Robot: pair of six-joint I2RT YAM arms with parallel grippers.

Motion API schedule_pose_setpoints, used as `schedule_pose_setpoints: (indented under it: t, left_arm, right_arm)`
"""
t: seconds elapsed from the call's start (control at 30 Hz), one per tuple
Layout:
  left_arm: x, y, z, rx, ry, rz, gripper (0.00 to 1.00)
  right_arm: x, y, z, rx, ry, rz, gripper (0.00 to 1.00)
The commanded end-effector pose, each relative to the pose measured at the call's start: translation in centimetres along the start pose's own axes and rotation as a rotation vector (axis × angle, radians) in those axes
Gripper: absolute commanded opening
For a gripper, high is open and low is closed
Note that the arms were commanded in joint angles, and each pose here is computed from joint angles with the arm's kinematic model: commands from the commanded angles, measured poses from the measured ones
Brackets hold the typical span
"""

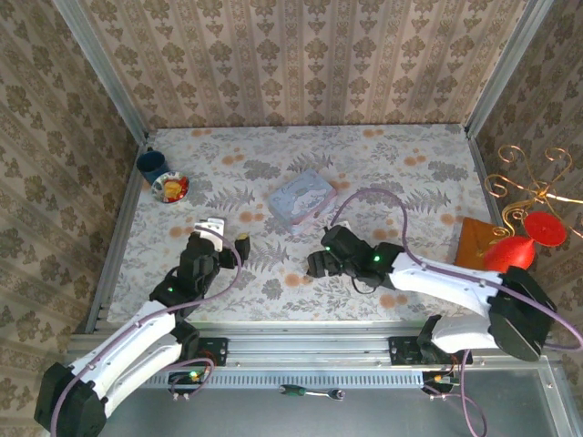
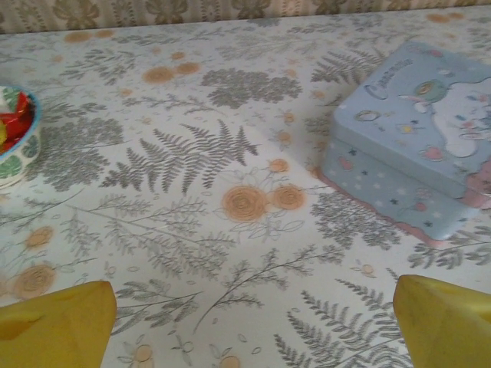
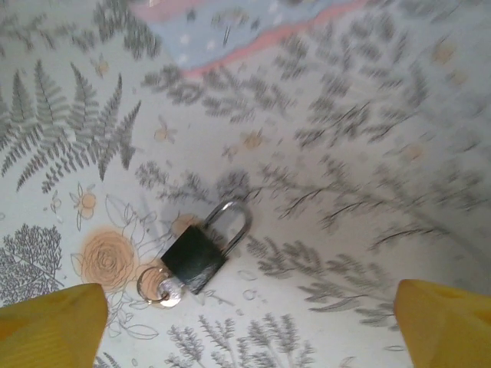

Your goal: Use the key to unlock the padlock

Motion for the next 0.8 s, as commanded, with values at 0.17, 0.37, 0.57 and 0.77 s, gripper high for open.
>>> schedule_pose_setpoints:
  t: [0.17,0.37,0.57,0.77]
  left_arm:
    - [-0.9,-2.2,3.7,0.01,-0.289,0.01,1.0]
    - [-1.9,-3.3,7.0,0.001,-0.53,-0.058,1.0]
    - [-1.4,-6.1,6.7,-0.026,-0.494,-0.305,1.0]
    - [1.0,-5.5,6.3,0.209,-0.488,-0.301,1.0]
  right_arm:
    - [-4.4,-5.3,-6.7,-0.178,0.328,-0.249,1.0]
    - [-3.7,-5.6,-10.2,-0.25,0.403,-0.345,1.0]
    - [-3.0,-4.3,-12.2,-0.364,0.431,-0.489,1.0]
    - [-2.2,-2.8,-15.2,-0.313,0.438,-0.5,1.0]
Point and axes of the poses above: each hand's point on the last joint's axis, 136 mm out from that joint toward the fingers, its own x axis out along the fingers, its own z axis along the line the jaws close on, y = z × x, the point moved 3 cm from there along -x, back along the fingers
